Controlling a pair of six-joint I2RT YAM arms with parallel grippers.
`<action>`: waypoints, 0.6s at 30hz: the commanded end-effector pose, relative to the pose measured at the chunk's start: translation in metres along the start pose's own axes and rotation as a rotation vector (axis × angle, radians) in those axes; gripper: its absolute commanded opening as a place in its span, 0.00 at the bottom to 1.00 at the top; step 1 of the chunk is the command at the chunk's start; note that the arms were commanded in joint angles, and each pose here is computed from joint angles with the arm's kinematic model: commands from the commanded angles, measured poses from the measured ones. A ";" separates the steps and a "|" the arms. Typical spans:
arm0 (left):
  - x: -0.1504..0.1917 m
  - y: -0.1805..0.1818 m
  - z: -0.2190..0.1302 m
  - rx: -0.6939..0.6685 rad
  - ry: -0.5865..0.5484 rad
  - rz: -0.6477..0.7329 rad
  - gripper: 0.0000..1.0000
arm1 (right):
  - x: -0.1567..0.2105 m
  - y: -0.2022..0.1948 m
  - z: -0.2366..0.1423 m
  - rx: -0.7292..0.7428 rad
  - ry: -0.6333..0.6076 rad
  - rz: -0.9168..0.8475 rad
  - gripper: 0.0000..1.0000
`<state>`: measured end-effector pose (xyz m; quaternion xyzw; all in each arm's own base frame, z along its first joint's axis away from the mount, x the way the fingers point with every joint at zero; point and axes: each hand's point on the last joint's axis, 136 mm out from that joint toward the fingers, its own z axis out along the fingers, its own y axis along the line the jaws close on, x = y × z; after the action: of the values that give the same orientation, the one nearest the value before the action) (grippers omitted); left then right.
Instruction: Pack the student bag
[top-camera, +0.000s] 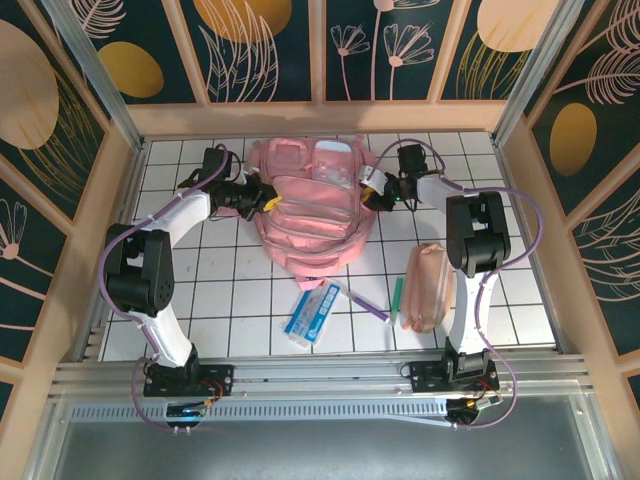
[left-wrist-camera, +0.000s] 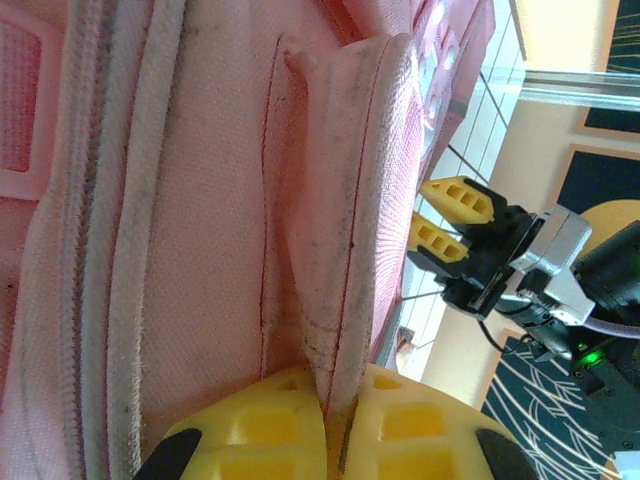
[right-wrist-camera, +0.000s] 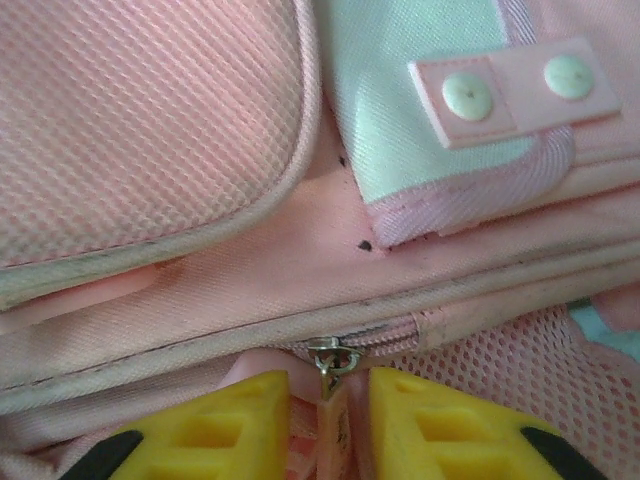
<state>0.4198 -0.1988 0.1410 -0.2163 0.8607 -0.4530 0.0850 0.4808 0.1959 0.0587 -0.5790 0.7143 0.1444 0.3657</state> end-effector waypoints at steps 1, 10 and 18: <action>-0.004 -0.033 -0.018 0.063 -0.017 0.083 0.00 | 0.011 -0.009 0.007 0.062 0.050 0.028 0.23; -0.005 -0.030 -0.017 0.064 -0.031 0.073 0.00 | 0.014 -0.017 -0.006 0.135 0.057 0.024 0.00; -0.009 -0.032 -0.018 0.070 -0.050 0.068 0.00 | -0.014 0.003 -0.032 0.064 0.010 -0.095 0.00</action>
<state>0.4205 -0.1977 0.1422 -0.2135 0.8637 -0.4479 0.0880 0.4835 0.1855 0.0609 -0.5712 0.7213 0.1035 0.3777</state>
